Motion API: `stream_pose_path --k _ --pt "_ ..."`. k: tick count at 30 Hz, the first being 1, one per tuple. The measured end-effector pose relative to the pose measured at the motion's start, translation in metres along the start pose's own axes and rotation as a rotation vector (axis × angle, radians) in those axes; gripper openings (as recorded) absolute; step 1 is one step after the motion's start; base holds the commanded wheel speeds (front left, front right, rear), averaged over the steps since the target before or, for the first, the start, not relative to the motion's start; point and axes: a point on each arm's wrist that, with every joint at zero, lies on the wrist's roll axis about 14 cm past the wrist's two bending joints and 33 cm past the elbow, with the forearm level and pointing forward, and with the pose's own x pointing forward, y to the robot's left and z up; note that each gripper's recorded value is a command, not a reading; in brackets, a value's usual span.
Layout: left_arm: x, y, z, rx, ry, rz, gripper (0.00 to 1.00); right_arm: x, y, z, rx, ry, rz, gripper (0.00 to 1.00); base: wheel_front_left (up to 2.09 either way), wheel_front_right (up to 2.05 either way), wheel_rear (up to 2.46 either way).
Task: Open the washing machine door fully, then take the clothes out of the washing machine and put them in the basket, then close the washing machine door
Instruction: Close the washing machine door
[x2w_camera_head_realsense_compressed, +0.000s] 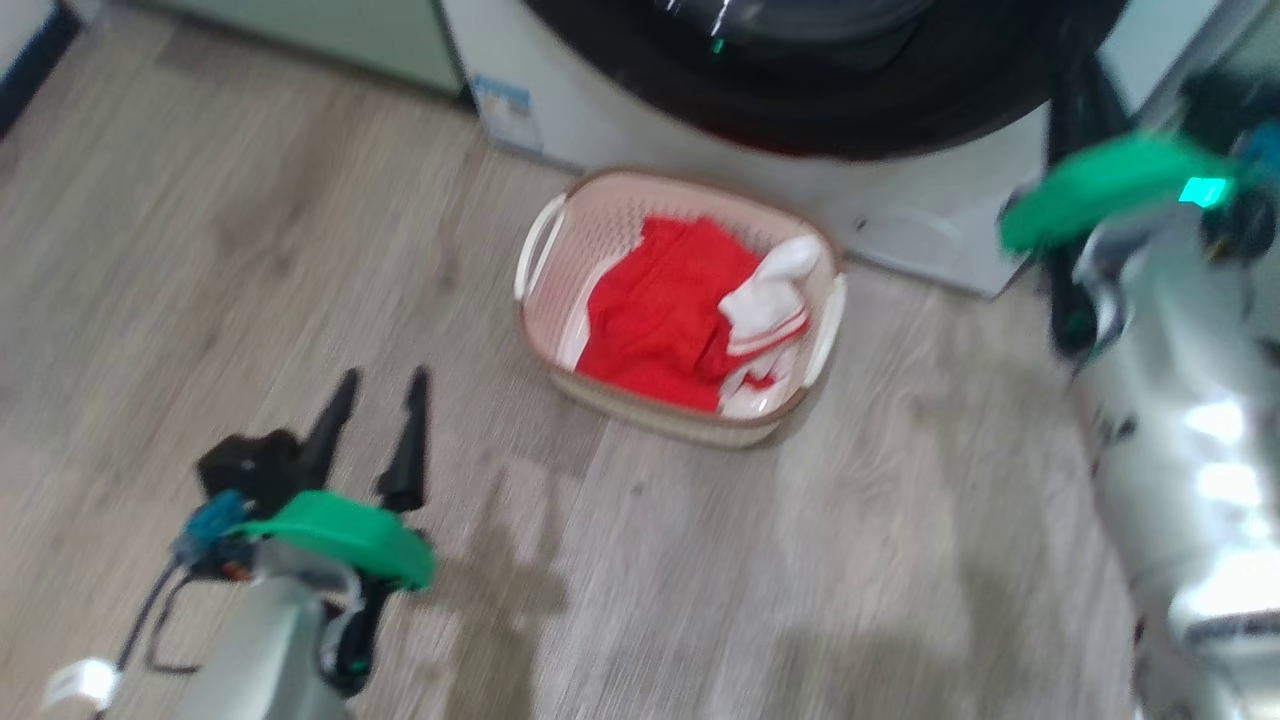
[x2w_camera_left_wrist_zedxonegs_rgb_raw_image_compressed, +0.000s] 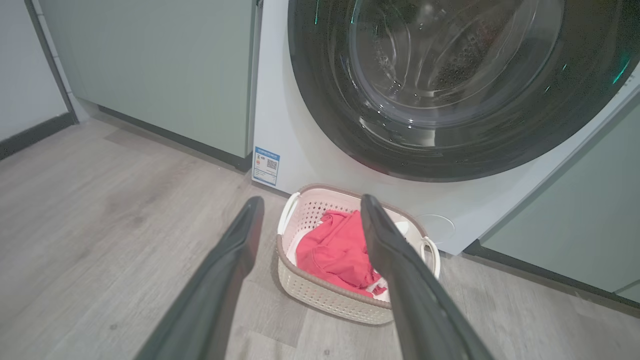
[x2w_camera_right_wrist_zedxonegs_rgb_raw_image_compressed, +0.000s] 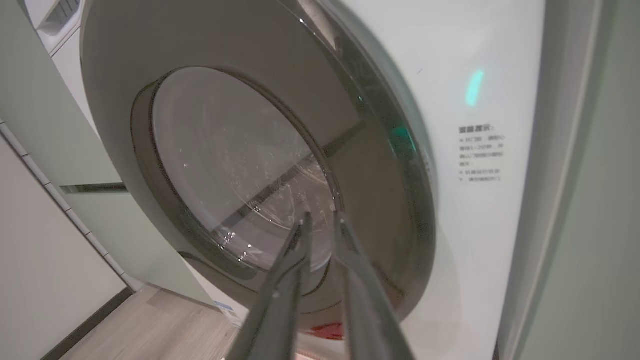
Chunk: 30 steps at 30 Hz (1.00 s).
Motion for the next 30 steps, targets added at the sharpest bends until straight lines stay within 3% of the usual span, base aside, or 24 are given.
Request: stream_pose_path --k 9,18,30 --pt "-0.010 0.021 0.037 0.084 -0.074 -0.019 1.00 -0.087 -0.012 0.005 0.013 -0.014 -0.082 1.00 0.00 0.00 0.00" --pt "0.009 -0.009 0.056 0.091 -0.125 -0.108 1.00 -0.187 -0.056 0.003 -0.037 -0.047 -0.240 1.00 0.00 0.00 0.00" --pt "0.006 -0.048 0.030 0.065 -0.071 -0.198 1.00 -0.258 -0.071 0.014 -0.088 -0.110 -0.332 1.00 0.00 0.00 0.00"
